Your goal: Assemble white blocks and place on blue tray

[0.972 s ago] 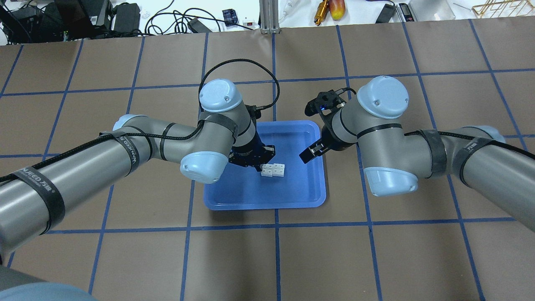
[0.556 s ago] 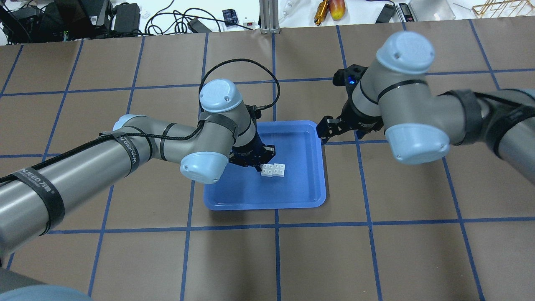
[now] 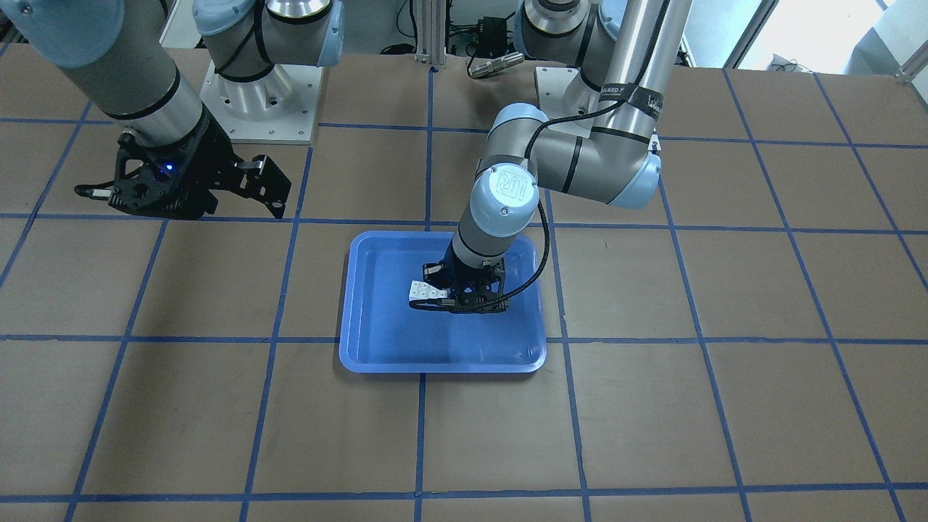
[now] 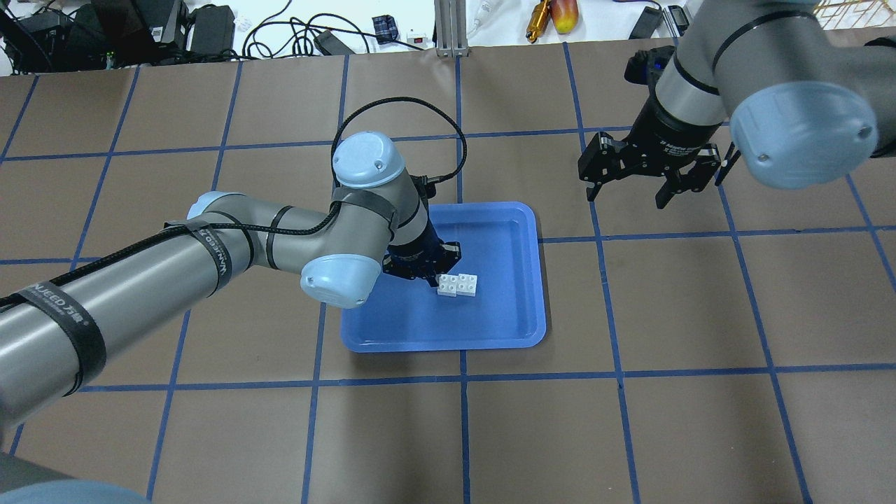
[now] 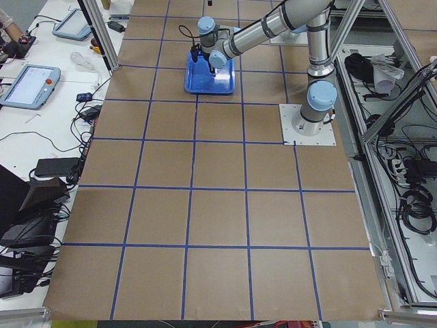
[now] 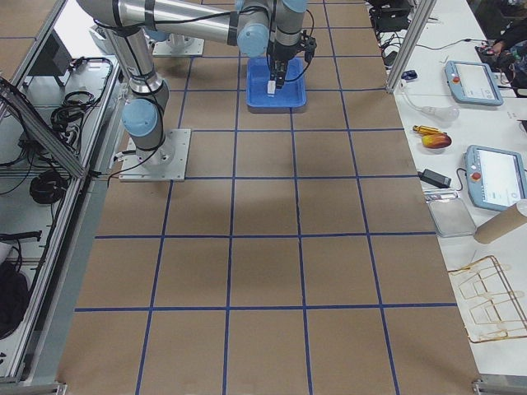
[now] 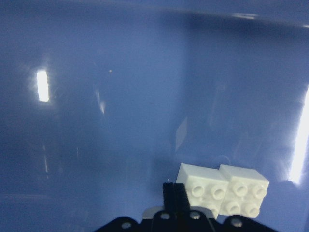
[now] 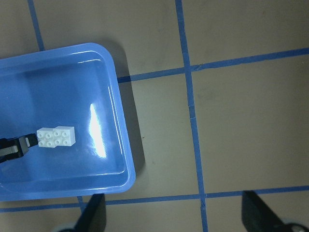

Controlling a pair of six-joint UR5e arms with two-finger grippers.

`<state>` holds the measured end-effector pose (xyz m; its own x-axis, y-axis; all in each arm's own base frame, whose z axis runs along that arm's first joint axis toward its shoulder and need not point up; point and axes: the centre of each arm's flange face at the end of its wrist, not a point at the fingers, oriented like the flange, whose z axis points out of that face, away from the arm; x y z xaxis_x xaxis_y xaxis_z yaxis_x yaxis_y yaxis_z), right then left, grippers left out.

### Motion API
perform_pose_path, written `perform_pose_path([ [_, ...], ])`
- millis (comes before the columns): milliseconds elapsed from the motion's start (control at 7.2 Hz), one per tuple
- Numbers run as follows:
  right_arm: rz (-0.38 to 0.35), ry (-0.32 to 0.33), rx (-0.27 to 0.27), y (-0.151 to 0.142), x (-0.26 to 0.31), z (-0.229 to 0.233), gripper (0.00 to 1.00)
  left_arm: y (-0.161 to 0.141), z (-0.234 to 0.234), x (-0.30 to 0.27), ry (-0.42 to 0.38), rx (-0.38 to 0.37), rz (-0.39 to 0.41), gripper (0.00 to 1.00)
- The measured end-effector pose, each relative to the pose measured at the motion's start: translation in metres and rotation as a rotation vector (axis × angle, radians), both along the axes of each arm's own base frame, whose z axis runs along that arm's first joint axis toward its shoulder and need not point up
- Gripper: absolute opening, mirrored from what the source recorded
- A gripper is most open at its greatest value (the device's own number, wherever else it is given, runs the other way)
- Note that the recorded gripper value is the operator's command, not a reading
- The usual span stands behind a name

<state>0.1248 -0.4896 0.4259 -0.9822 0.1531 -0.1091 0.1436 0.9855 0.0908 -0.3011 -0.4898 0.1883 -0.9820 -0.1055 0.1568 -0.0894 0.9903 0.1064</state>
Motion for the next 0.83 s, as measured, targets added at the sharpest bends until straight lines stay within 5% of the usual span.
perform_pose_path([
  [417,-0.032,0.053,-0.021,0.013,-0.015,0.023,1.00,0.000,-0.001,-0.001,0.008,0.011,0.031,0.00],
  [833,-0.188,0.090,-0.056,0.027,-0.015,0.043,1.00,0.000,-0.001,-0.003,0.018,0.020,0.056,0.00],
])
